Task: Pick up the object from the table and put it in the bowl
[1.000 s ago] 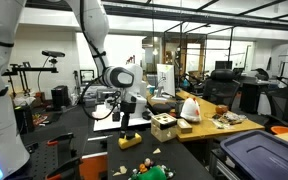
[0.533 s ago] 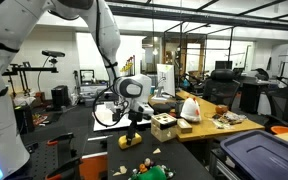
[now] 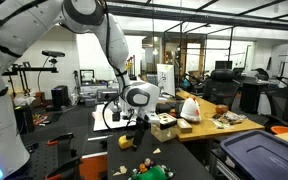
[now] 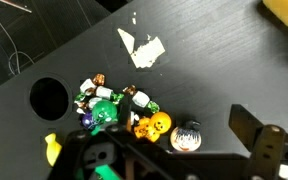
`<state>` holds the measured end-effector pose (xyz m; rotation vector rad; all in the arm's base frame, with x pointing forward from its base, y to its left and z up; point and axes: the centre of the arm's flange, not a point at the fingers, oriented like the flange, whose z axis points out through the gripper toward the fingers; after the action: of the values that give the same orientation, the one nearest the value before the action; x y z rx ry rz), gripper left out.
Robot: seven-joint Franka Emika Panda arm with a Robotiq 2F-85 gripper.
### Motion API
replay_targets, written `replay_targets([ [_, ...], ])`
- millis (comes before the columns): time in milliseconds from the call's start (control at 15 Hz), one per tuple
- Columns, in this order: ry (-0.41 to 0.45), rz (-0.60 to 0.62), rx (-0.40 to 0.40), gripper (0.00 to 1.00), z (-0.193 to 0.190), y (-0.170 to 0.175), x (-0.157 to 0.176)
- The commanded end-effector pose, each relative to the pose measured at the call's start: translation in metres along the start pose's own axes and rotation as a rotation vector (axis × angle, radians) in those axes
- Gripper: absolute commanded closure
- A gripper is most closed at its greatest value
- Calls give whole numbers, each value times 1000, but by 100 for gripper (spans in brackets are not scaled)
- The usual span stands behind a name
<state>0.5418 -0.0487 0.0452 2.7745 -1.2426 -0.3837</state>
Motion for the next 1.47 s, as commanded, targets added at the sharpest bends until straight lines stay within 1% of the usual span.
replay_targets([
  [0,-20,124,13,0,8,-13,22],
  [333,-22,265,24,0,28,-16,43],
  [533,-24,322,24,0,37,-16,50],
  [800,-28,377,27,0,44,-23,51],
  [1067,-26,393,29,0,44,-25,54],
  [1400,-23,331,26,0,44,-24,57],
])
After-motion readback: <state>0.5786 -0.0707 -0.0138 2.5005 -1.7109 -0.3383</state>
